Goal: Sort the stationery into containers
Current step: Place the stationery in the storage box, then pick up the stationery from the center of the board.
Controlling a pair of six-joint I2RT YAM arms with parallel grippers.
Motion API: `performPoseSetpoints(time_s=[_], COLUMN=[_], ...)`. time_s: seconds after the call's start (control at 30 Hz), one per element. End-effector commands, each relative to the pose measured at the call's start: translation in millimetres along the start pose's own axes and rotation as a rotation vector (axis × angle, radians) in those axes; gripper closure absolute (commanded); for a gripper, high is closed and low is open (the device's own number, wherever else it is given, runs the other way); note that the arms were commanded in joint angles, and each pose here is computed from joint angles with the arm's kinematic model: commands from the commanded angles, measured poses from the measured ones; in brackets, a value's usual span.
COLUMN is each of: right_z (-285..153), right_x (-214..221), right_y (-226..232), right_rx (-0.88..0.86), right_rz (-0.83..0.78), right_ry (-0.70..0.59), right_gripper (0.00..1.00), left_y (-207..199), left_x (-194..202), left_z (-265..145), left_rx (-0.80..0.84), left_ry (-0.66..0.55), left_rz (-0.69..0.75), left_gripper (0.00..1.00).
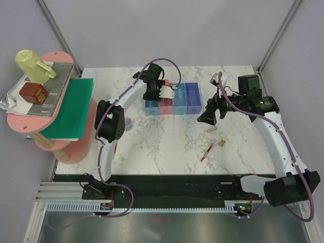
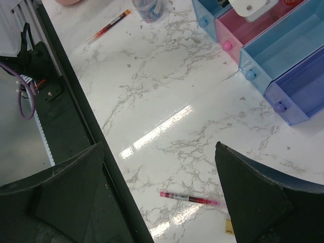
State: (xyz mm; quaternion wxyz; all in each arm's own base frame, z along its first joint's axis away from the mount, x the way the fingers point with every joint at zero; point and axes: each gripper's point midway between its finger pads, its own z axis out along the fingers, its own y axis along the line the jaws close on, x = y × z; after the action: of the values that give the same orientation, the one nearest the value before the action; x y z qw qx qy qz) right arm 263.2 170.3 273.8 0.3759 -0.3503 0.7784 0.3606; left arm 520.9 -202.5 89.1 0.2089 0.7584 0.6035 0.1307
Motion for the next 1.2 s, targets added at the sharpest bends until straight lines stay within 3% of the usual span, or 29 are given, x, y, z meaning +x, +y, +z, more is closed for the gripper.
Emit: performPoseSetpoints(time_s=[0.0, 0.2, 0.3, 0.47, 0.53, 0.7, 1.17], right_z=[-11, -17, -20, -23, -25, -30, -30], right_x=[-17, -21, -22, -18, -14, 2, 26], right_y=[12, 18, 21, 25, 26, 27, 26], right_rx=[-0.007, -0.001, 0.008, 0.011, 0.016, 0.048, 0.066], right_rz=[-0.064, -0.080, -0.094, -0.104, -0.111, -0.142, -0.114], right_ry=[-0.063, -0.081, -0.087, -0.089, -0.083, -0.038, 0.003], right_gripper=[0.02, 0.02, 0.02, 0.02, 0.02, 0.02, 0.02], left_y=[26, -7, -56, -142, -166, -169, -160], left_x=[-13, -7, -6, 14, 26, 47, 75], left_z=[-95, -165, -183, -164, -151, -126, -72], left_rx=[-0.162, -0.182, -0.041, 0.172, 0.230, 0.243, 0.244], left_ry=[-0.092, -0.140, -0.185, -0.182, -0.176, -0.173, -0.129], left_rz=[-0.088, -0.159, -0.211, -0.312, -0.346, -0.438, -0.500], left_gripper=[0.29, 0.26, 0.25, 0.20, 0.11, 0.02, 0.02])
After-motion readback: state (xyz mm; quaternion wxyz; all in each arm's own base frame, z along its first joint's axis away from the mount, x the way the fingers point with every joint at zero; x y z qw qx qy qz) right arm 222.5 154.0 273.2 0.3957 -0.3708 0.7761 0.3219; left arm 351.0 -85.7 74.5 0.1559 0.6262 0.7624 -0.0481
